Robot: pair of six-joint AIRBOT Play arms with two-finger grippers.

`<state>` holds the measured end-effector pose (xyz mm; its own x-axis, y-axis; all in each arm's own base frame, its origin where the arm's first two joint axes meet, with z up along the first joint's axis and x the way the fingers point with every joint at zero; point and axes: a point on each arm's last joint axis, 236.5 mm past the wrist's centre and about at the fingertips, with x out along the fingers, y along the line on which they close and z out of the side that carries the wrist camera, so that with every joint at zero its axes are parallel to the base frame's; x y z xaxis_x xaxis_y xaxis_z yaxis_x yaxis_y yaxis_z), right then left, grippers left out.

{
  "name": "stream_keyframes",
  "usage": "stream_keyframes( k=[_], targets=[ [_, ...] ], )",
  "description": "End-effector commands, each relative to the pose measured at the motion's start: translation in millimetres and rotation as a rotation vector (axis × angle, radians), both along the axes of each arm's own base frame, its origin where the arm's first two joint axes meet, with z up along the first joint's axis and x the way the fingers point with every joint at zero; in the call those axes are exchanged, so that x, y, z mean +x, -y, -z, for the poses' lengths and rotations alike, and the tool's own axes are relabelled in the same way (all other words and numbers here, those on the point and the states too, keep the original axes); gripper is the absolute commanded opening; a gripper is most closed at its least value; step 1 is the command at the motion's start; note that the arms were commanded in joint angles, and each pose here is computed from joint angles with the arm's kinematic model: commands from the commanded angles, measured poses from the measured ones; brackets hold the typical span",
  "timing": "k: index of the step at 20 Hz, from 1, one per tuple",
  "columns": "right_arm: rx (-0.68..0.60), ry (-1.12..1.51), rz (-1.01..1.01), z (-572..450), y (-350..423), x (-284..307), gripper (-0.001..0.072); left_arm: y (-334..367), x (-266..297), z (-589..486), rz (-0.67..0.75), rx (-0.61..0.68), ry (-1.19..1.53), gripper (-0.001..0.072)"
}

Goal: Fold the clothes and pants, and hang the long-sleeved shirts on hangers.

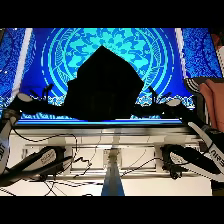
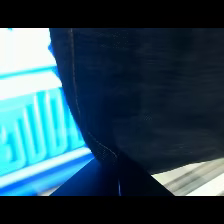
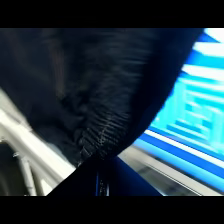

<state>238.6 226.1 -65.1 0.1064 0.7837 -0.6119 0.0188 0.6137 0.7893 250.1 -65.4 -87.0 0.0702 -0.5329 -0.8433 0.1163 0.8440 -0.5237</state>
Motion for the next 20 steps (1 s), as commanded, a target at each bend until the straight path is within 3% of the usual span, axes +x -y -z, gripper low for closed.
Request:
stream_keyframes(
  k=[1, 6, 11, 16, 20],
  targets=[
    [0.09, 0.198, -0.104, -76, -18, 22, 0.0032, 0, 48, -80, 0.062, 0.004, 0.218, 0.0024],
    [0.157, 0.695, -0.143, -255, -25, 48, 0.0031, -7, 102, -317, -0.022, 0.126, 0.938, 0.0024],
    [0.167, 1.088, -0.135, -397, -13, 6, 0.003, -17, 25, -502, -0.238, 0.241, 1.562, 0.0024],
    [0.241, 1.24, -0.124, -465, -12, -38, 0.003, 4, -53, -539, -0.236, 0.242, 1.732, 0.0023],
    [0.139, 0.989, -0.155, -384, -36, -19, 0.003, 15, -35, -489, -0.208, 0.135, 1.51, 0.0022]
  ],
)
